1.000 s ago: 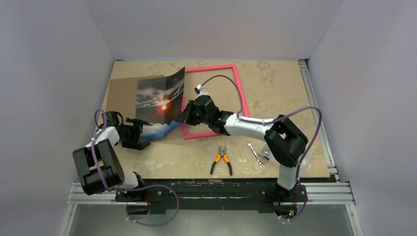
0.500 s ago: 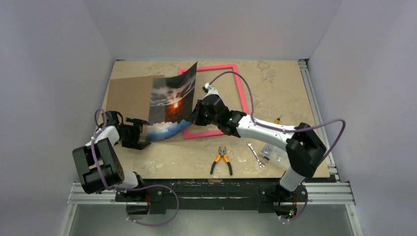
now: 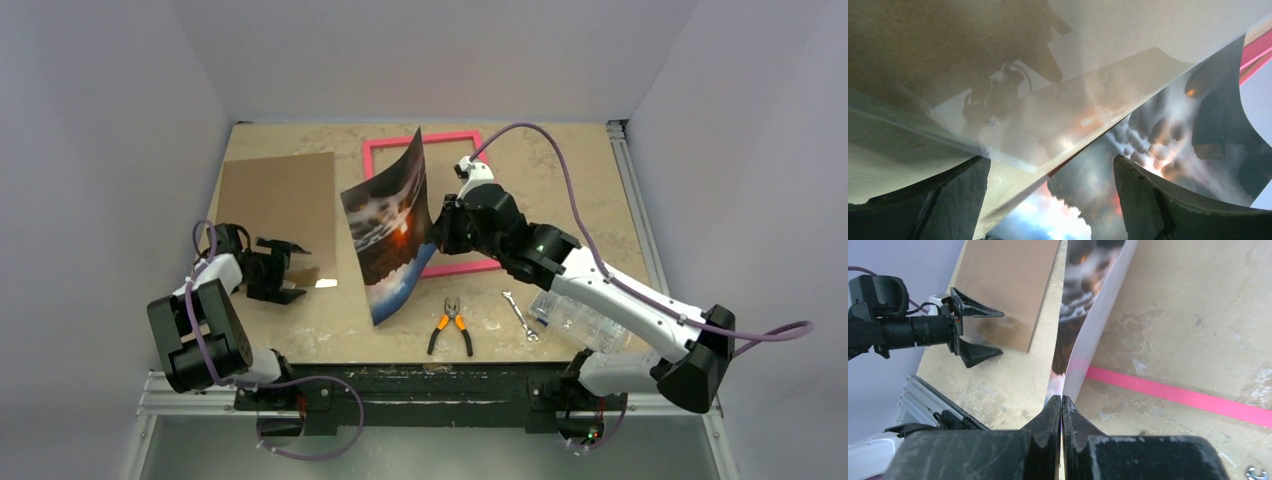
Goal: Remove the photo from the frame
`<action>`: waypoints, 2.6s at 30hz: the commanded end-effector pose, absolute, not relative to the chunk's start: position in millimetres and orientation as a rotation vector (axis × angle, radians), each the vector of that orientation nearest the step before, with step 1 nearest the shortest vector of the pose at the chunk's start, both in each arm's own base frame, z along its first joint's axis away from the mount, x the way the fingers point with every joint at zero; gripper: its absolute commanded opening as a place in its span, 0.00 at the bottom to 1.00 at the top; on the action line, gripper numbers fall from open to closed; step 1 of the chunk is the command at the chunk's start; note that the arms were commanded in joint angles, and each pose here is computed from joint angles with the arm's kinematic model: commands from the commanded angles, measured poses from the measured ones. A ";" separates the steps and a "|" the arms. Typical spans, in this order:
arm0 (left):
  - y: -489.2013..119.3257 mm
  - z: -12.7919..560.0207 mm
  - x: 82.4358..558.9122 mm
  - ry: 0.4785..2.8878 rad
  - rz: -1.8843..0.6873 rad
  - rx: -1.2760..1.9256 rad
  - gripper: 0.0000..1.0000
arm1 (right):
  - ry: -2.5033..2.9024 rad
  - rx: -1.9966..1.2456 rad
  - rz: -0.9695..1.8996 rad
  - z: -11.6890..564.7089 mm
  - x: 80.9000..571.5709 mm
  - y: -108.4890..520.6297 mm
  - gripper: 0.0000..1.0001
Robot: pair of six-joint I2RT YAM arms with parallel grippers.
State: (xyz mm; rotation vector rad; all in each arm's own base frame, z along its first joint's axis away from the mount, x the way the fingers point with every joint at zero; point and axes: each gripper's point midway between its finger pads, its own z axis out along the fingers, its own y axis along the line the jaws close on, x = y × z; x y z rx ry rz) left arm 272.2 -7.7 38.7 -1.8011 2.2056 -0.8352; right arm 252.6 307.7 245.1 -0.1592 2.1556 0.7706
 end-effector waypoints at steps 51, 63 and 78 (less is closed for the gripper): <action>-64.4 264.2 317.6 2.089 -0.681 -0.741 0.88 | 1.918 0.084 0.863 202.3 370.2 396.2 0.00; -69.6 151.9 303.4 2.369 -0.637 -0.825 0.86 | 2.363 -0.548 1.098 112.9 249.3 394.8 0.01; -58.2 132.5 281.6 2.319 -0.566 -0.914 0.86 | 2.474 -0.927 1.350 82.8 230.7 406.2 0.34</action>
